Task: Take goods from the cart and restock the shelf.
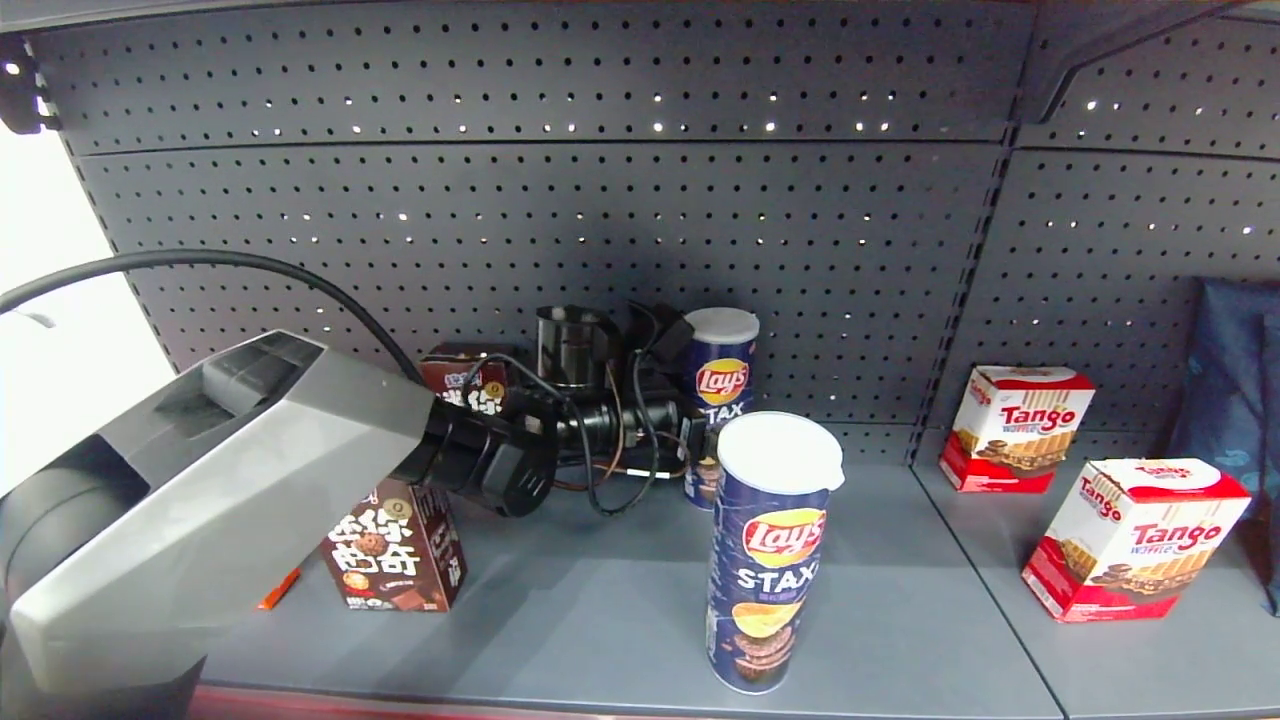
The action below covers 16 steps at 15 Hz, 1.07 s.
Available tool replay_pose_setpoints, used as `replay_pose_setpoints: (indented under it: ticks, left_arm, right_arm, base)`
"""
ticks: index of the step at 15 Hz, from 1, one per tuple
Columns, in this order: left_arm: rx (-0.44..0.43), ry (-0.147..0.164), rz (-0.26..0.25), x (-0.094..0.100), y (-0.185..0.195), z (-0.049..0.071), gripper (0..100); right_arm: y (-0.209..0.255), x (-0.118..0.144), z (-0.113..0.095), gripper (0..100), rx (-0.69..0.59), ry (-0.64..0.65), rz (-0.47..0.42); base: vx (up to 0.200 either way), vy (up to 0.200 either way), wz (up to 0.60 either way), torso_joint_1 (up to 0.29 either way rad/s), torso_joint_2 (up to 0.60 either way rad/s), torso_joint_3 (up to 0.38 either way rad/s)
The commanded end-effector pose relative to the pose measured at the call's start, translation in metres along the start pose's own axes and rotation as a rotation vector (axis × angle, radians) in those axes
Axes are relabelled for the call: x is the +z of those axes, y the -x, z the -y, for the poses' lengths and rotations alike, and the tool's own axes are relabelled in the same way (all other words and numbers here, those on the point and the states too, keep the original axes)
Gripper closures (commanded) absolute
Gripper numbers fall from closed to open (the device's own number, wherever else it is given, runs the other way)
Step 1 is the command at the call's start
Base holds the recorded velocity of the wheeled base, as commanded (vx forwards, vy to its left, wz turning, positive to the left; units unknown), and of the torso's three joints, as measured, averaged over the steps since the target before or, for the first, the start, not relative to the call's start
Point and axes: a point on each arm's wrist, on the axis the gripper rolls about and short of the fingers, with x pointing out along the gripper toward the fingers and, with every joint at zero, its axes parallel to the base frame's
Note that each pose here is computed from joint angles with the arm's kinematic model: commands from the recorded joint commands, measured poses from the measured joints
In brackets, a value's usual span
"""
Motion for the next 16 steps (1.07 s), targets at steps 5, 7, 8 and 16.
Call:
replay_pose_setpoints:
  ticks: [5, 7, 8, 16]
  left_arm:
    - [0.012, -0.02, 0.031, 0.031, 0.035, 0.017, 0]
    - [0.041, -0.026, 0.03, 0.037, 0.057, 0.017, 0]
    - [0.056, -0.042, 0.025, 0.039, 0.07, 0.018, 0]
    - [0.101, -0.056, 0.038, 0.058, 0.149, 0.057, 0]
  right_arm:
    - [0.0, 0.0, 0.0, 0, 0.0, 0.0, 0.0]
    - [0.0, 0.0, 0.0, 0, 0.001, 0.001, -0.001]
    - [0.0, 0.0, 0.0, 0, 0.001, 0.001, -0.001]
    - [0.0, 0.0, 0.0, 0, 0.005, 0.002, 0.001]
  base:
    - [0.0, 0.0, 0.0, 0.0, 0.0, 0.0]
    - [0.0, 0.0, 0.0, 0.0, 0.0, 0.0]
    - [0.0, 0.0, 0.0, 0.0, 0.0, 0.0]
    - [0.0, 0.0, 0.0, 0.0, 0.0, 0.0]
